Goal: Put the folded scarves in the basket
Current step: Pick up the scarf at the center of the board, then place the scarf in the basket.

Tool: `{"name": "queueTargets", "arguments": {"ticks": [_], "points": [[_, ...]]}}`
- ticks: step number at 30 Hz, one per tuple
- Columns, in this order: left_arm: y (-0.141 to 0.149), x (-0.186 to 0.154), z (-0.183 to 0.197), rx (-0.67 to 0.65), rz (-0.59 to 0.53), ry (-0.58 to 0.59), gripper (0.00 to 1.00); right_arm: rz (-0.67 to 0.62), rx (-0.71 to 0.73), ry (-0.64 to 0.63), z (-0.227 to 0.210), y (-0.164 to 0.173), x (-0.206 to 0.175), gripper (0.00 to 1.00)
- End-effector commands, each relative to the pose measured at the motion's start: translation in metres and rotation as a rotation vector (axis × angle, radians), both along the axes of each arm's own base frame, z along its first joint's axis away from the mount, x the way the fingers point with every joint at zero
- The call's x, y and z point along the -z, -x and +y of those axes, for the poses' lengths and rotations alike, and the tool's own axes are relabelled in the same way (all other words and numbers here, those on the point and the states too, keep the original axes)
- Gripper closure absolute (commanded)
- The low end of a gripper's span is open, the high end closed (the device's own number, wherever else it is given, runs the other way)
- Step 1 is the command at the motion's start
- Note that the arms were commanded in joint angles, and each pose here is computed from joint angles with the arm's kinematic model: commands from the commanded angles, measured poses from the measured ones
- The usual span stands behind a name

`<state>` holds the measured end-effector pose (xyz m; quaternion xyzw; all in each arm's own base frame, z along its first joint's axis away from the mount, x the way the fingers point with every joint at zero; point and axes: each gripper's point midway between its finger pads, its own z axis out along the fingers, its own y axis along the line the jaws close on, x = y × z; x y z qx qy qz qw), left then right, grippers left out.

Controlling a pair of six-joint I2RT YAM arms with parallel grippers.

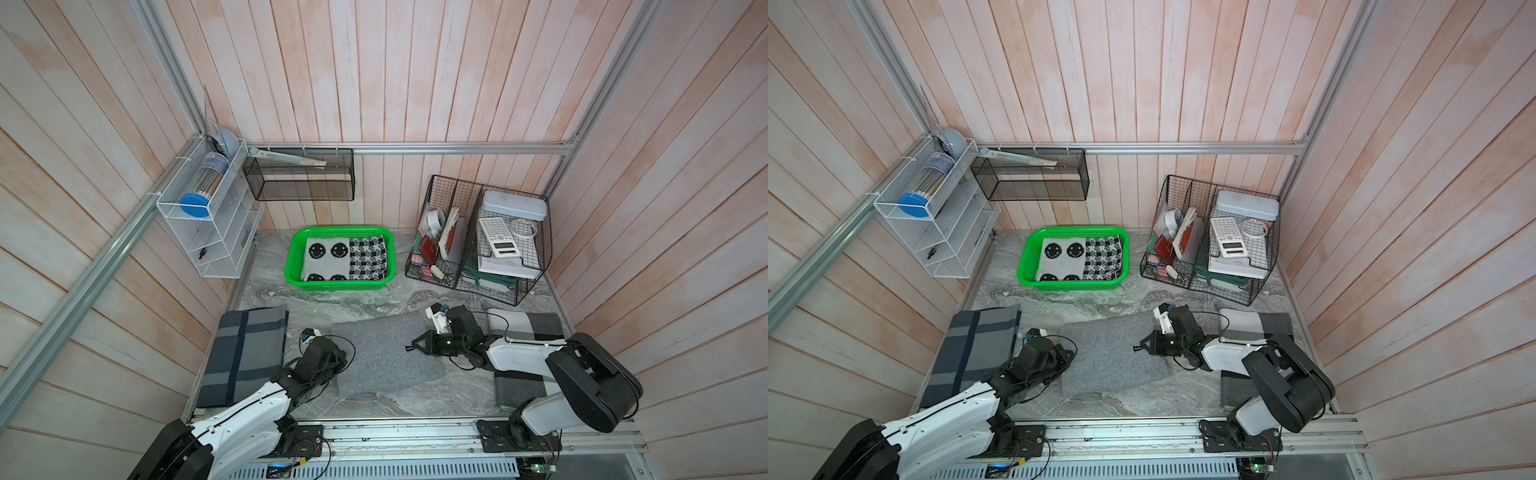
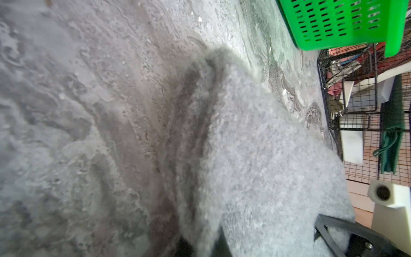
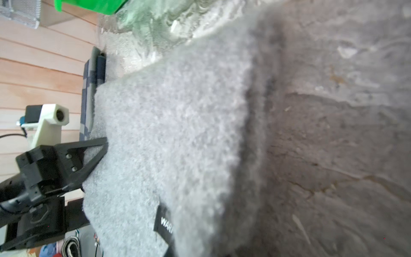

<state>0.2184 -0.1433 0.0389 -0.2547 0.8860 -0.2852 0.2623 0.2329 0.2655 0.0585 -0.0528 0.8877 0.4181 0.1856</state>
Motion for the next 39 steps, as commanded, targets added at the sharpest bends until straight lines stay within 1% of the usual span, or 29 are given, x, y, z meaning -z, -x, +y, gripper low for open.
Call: {"name": "queueTargets", "arguments": {"ticks": [1, 6, 9, 12, 14, 16, 19, 21, 24, 28, 30, 33, 36, 39], "points": [[-0.006, -0.033, -0.013, 0.070, -0.083, 0.019, 1.00, -0.123, -0.005, -0.058, 0.002, 0.002, -0.037, 1.00], [-0.007, -0.061, -0.008, 0.058, -0.174, 0.034, 1.00, -0.220, 0.006, -0.088, -0.003, 0.013, -0.063, 1.00], [-0.016, -0.078, -0.002, 0.023, -0.238, 0.017, 1.00, -0.253, 0.039, -0.099, -0.005, 0.008, -0.071, 1.00], [-0.031, -0.095, 0.006, -0.019, -0.296, -0.055, 1.00, -0.330, 0.074, -0.115, -0.003, -0.007, -0.087, 1.00], [-0.045, -0.106, 0.016, -0.063, -0.316, -0.146, 1.00, -0.396, 0.094, -0.132, 0.002, -0.021, -0.102, 1.00], [-0.065, -0.125, 0.028, -0.090, -0.339, -0.261, 1.00, -0.488, 0.112, -0.142, 0.011, -0.042, -0.128, 1.00], [-0.099, -0.156, 0.048, -0.128, -0.376, -0.366, 1.00, -0.577, 0.120, -0.104, 0.024, -0.076, -0.154, 1.00], [-0.122, -0.178, 0.058, -0.145, -0.415, -0.390, 1.00, -0.597, 0.124, -0.088, 0.032, -0.103, -0.165, 1.00], [-0.159, -0.206, 0.074, -0.176, -0.463, -0.407, 1.00, -0.604, 0.120, -0.114, 0.045, -0.144, -0.180, 1.00], [-0.208, -0.235, 0.094, -0.215, -0.499, -0.404, 1.00, -0.650, 0.122, -0.131, 0.068, -0.193, -0.195, 1.00], [-0.227, -0.246, 0.103, -0.242, -0.519, -0.419, 1.00, -0.655, 0.119, -0.129, 0.079, -0.215, -0.197, 1.00], [-0.254, -0.247, 0.118, -0.276, -0.520, -0.442, 1.00, -0.639, 0.106, -0.119, 0.093, -0.242, -0.190, 1.00], [-0.278, -0.233, 0.132, -0.295, -0.494, -0.436, 1.00, -0.634, 0.098, -0.109, 0.102, -0.265, -0.182, 1.00], [-0.297, -0.217, 0.139, -0.287, -0.460, -0.431, 1.00, -0.631, 0.116, -0.095, 0.105, -0.284, -0.170, 1.00]]}}
